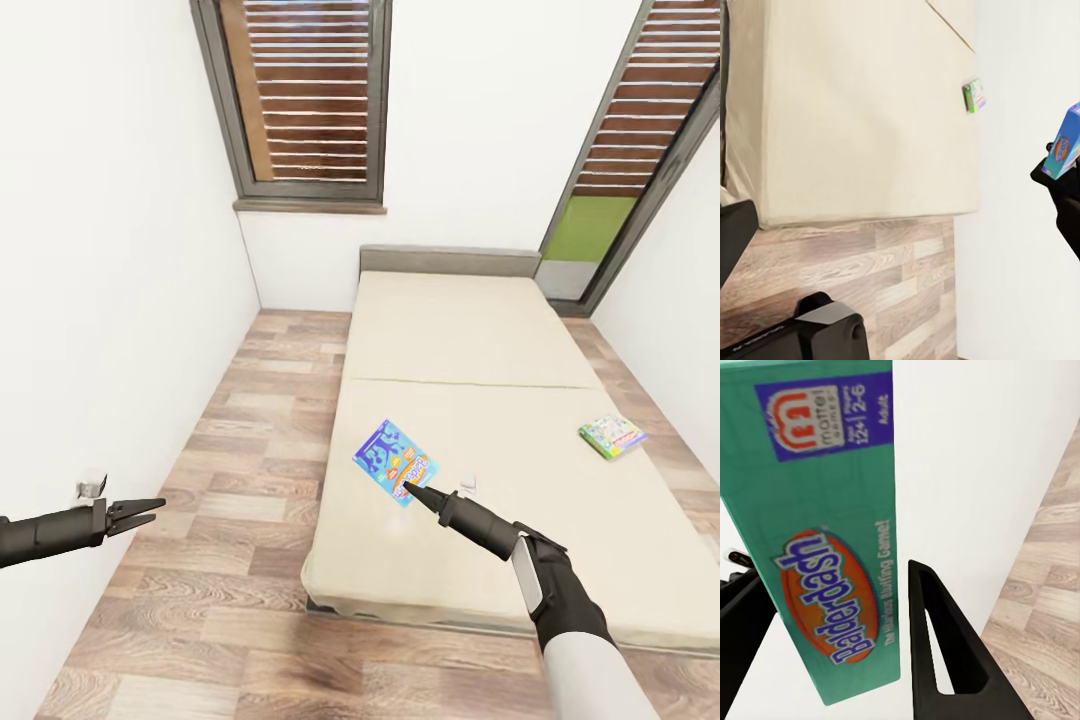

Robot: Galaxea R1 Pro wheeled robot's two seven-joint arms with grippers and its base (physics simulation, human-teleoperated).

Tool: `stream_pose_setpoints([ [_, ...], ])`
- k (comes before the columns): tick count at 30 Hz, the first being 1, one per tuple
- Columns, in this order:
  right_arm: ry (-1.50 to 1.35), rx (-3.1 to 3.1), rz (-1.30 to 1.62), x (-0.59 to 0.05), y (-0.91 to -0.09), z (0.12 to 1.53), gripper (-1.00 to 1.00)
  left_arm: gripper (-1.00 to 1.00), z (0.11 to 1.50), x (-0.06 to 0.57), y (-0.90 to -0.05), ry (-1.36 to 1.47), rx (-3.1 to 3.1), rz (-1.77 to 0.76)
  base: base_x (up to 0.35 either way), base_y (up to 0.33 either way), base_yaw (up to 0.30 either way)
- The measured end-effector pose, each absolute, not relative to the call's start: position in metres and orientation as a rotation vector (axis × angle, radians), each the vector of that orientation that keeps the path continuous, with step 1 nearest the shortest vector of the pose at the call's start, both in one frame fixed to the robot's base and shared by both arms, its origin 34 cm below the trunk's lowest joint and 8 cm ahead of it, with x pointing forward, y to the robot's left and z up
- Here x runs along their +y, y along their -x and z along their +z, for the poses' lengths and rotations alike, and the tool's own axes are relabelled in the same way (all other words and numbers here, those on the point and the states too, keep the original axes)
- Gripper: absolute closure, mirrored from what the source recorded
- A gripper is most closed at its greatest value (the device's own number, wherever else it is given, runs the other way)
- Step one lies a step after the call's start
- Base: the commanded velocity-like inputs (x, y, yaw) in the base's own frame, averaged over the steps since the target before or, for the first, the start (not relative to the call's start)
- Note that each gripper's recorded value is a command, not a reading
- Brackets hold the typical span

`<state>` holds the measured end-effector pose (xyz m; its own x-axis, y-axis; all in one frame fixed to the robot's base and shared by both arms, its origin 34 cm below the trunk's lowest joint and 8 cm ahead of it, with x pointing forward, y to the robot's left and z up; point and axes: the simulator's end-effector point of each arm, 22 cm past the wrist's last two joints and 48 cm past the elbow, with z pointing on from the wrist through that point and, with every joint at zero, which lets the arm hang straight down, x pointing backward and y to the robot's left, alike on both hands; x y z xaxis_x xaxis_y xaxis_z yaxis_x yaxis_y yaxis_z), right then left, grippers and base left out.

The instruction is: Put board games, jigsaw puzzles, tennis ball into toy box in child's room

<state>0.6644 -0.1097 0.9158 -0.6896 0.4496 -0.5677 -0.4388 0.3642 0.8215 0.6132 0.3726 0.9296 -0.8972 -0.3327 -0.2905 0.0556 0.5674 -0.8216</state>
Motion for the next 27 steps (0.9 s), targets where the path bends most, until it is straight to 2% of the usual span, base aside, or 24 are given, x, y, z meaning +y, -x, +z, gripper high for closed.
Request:
stream_pose_setpoints([
  [13, 0.007, 1.825, 1.425, -0.109, -0.666, 0.927, 1.0, -1.0, 0.939, 0.37, -0.615, 0.21, 2.368, -1.275, 0.0, 0.0, 0.002],
  [27, 0.035, 1.794, 1.403, -0.111, -0.669, 0.942, 1.0, -1.0, 0.95, 0.365, -0.616, 0.194, 2.347, -1.28, 0.0, -0.004, 0.07],
])
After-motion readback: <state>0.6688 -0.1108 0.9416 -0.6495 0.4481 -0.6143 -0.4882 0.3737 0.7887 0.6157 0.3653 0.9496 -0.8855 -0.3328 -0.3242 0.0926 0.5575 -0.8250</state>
